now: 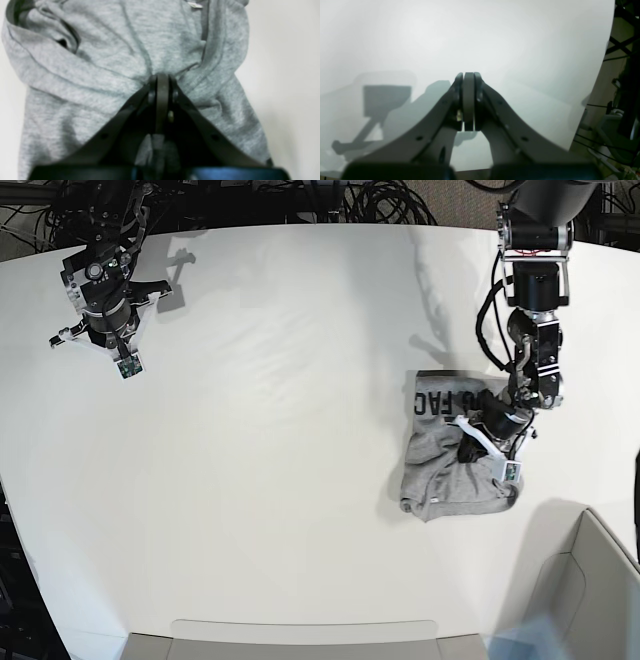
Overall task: Fold the T-shirt properly
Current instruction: 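Press the bundle flat with the left gripper and release it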
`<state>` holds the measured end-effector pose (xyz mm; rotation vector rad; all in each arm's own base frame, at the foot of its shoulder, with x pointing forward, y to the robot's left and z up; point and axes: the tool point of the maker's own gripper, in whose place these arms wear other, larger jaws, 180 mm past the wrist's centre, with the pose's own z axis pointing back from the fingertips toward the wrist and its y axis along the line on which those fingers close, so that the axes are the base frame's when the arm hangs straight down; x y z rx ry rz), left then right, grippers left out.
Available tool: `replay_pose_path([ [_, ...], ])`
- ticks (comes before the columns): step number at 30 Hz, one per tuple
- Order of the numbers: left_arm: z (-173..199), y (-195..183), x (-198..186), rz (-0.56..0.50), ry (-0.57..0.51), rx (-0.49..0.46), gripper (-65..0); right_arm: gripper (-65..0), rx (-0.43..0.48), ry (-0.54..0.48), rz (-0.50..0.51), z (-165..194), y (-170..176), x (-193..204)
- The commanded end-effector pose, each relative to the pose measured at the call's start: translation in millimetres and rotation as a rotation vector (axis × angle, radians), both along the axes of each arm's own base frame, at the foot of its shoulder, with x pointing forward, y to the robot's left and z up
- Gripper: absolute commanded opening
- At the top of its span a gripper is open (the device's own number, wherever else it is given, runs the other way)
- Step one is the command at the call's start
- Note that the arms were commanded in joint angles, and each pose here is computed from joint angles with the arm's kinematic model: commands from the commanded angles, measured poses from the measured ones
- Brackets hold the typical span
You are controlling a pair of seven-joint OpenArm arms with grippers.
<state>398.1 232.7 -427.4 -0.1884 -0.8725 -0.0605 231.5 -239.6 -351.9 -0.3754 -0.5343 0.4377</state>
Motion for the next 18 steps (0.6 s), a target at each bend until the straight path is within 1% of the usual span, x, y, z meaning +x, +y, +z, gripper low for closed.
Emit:
replay_pose_path([
  [1,-18,27,-19,0.027,0.109,0.101,-65.0,-65.0,-0.019,-0.031,0.019,10,-2,7],
  [5,-18,43,-25,0.036,0.121,0.129,-65.0,-65.0,-0.014,-0.035,0.023,10,-1,8],
  [9,-14,42,-23,0.030,0.114,0.135,-65.0,-65.0,-0.013,-0.049,0.022,13,0,12],
  [14,18,36,-7,0.011,0.017,0.151,-65.0,-65.0,-0.021,-0.067,0.022,19,-2,18],
  [18,62,47,-5,0.065,-0.119,0.152,-65.0,-65.0,-0.026,-0.081,0.024,23,-3,22],
])
